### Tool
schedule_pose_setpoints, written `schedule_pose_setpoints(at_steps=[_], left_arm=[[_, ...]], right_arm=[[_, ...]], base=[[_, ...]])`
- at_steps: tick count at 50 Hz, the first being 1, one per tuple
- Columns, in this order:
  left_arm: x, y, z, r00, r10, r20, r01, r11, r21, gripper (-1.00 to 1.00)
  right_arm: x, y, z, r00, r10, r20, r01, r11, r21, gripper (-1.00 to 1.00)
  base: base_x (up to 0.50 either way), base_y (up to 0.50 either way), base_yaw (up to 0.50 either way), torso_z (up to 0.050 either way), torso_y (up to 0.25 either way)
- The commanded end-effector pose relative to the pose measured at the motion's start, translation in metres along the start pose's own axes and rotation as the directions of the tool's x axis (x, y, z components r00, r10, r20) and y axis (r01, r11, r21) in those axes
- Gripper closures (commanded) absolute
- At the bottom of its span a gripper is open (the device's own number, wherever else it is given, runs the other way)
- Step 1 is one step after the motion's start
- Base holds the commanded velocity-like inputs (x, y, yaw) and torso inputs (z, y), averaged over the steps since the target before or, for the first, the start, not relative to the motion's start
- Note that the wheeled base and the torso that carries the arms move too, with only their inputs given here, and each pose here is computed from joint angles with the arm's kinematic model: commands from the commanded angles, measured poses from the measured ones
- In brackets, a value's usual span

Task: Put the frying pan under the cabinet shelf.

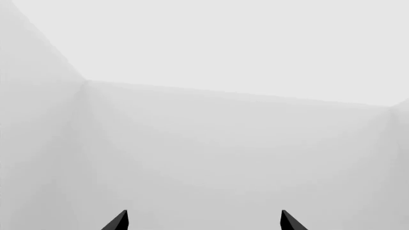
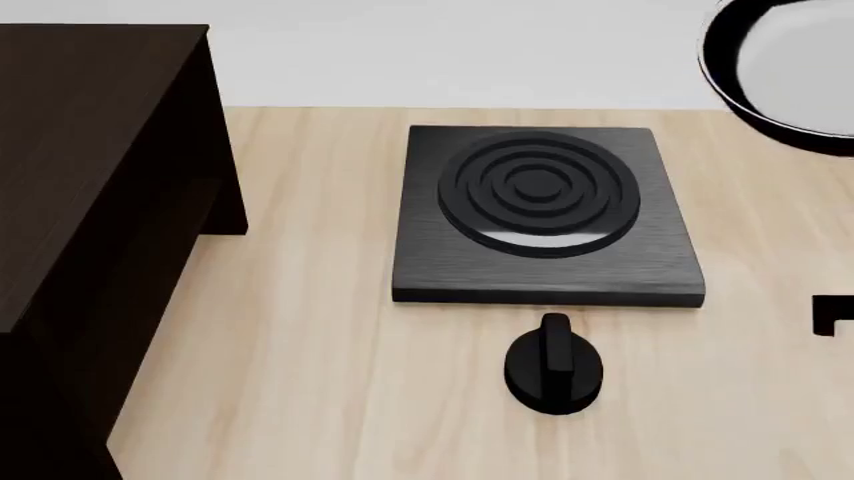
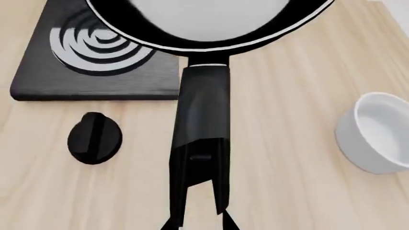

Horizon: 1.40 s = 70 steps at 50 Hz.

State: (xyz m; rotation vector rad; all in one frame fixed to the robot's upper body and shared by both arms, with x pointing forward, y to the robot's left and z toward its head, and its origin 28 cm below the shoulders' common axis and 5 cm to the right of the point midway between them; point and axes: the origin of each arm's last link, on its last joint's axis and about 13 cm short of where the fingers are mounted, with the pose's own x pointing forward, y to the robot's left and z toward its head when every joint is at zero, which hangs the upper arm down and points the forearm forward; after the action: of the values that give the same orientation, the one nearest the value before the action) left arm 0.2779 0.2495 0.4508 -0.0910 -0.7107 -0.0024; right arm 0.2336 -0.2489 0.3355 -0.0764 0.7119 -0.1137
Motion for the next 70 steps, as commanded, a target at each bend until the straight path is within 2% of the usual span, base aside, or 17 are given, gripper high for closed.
schedule_pose_setpoints(at_steps=[1, 13, 27, 32, 37, 40, 43, 50, 57, 70], left_arm=[[-0.001, 0.001, 0.005, 1.000, 0.004, 0.006, -0.004, 1.000, 0.006, -1.00], [0.000, 0.000, 0.013, 1.000, 0.002, 0.010, -0.002, 1.000, 0.013, -1.00], [-0.002, -0.003, 0.013, 1.000, -0.001, 0.009, 0.000, 1.000, 0.015, -1.00], [-0.001, -0.003, 0.015, 1.000, 0.000, 0.013, 0.000, 1.000, 0.018, -1.00], [0.000, -0.002, 0.015, 1.000, 0.001, 0.012, -0.001, 1.000, 0.021, -1.00], [0.001, -0.002, 0.015, 1.000, 0.000, 0.013, -0.001, 1.000, 0.020, -1.00], [0.001, -0.003, 0.015, 1.000, 0.000, 0.013, -0.001, 1.000, 0.019, -1.00], [0.000, -0.004, 0.014, 1.000, 0.000, 0.013, 0.000, 1.000, 0.018, -1.00], [0.000, -0.002, 0.012, 1.000, 0.002, 0.009, -0.002, 1.000, 0.018, -1.00], [0.000, -0.002, 0.011, 1.000, 0.007, 0.008, -0.007, 1.000, 0.009, -1.00]], right_arm=[[-0.007, 0.016, 0.053, 0.991, 0.044, 0.125, -0.036, 0.997, -0.069, 1.00], [0.020, 0.037, 0.080, 0.987, 0.112, 0.115, -0.098, 0.987, -0.124, 1.00], [0.049, 0.059, 0.090, 0.985, 0.158, 0.069, -0.143, 0.973, -0.184, 1.00], [0.058, 0.068, 0.088, 0.985, 0.166, 0.037, -0.153, 0.961, -0.228, 1.00], [0.060, 0.071, 0.086, 0.985, 0.170, 0.015, -0.160, 0.950, -0.269, 1.00], [0.062, 0.076, 0.081, 0.986, 0.164, -0.025, -0.163, 0.928, -0.335, 1.00], [0.063, 0.079, 0.080, 0.987, 0.158, -0.041, -0.162, 0.917, -0.365, 1.00], [0.063, 0.084, 0.083, 0.986, 0.161, -0.051, -0.168, 0.905, -0.391, 1.00], [0.063, 0.090, 0.084, 0.981, 0.175, -0.080, -0.192, 0.875, -0.444, 1.00], [0.068, 0.103, 0.090, 0.976, 0.191, -0.105, -0.218, 0.842, -0.493, 1.00]], base=[[0.00, 0.00, 0.00, 0.000, 0.011], [0.00, 0.00, 0.00, 0.001, 0.002], [0.00, 0.00, 0.00, 0.000, 0.001], [0.00, 0.00, 0.00, 0.000, 0.000], [0.00, 0.00, 0.00, 0.000, 0.002], [0.00, 0.00, 0.00, 0.000, 0.003], [0.00, 0.00, 0.00, 0.000, 0.000], [0.00, 0.00, 0.00, 0.001, 0.001], [0.00, 0.00, 0.00, 0.000, 0.001], [0.00, 0.00, 0.00, 0.001, 0.002]])
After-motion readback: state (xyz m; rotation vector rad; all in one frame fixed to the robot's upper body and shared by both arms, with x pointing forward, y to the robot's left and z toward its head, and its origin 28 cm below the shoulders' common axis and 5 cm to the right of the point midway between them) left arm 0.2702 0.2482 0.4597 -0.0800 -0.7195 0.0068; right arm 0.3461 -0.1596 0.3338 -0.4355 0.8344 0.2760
